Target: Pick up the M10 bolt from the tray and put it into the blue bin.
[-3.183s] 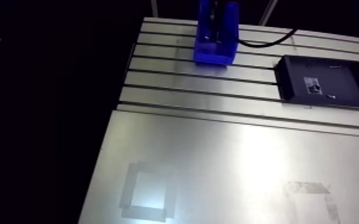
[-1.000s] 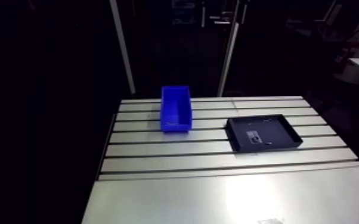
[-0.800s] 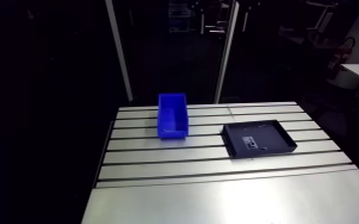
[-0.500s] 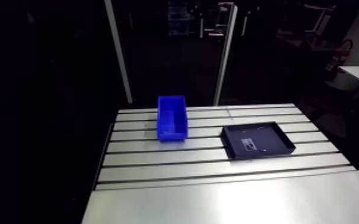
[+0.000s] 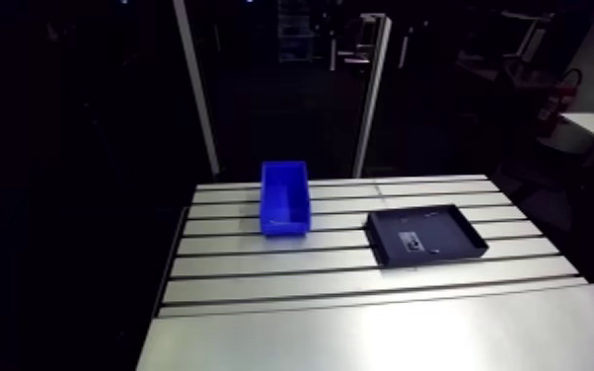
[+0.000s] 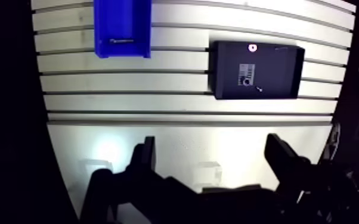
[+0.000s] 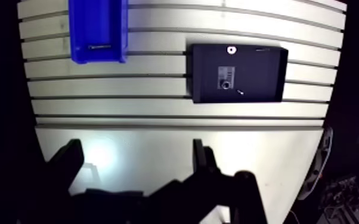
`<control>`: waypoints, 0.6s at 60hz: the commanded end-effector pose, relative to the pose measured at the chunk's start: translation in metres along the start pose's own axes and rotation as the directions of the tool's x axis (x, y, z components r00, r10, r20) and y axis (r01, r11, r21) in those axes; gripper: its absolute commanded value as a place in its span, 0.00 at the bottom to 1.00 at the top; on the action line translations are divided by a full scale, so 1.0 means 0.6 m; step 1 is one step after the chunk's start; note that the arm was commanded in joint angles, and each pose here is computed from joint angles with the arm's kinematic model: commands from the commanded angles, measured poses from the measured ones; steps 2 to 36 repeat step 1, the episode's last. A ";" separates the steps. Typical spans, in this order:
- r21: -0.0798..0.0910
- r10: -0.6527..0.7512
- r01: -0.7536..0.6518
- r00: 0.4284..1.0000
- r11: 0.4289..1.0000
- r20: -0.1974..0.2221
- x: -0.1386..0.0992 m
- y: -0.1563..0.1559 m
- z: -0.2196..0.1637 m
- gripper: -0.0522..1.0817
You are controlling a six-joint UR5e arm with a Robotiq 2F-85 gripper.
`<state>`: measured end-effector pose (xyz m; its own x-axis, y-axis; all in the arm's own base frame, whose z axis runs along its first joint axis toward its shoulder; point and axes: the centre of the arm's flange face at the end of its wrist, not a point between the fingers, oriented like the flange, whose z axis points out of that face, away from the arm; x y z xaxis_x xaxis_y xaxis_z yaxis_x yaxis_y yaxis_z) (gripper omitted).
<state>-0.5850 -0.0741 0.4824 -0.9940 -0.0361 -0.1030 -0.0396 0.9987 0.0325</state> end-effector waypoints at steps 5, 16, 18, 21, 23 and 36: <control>-0.002 0.000 0.000 1.000 1.000 0.001 -0.001 0.000 0.001 0.05; -0.002 0.000 0.000 1.000 1.000 0.001 -0.001 0.000 0.001 0.05; -0.002 0.000 0.000 1.000 1.000 0.001 -0.001 0.000 0.001 0.05; -0.002 0.000 0.000 1.000 1.000 0.001 -0.001 0.000 0.001 0.05; -0.002 0.000 0.000 1.000 1.000 0.001 -0.001 0.000 0.001 0.05; -0.002 0.000 0.000 1.000 1.000 0.001 -0.001 0.000 0.001 0.05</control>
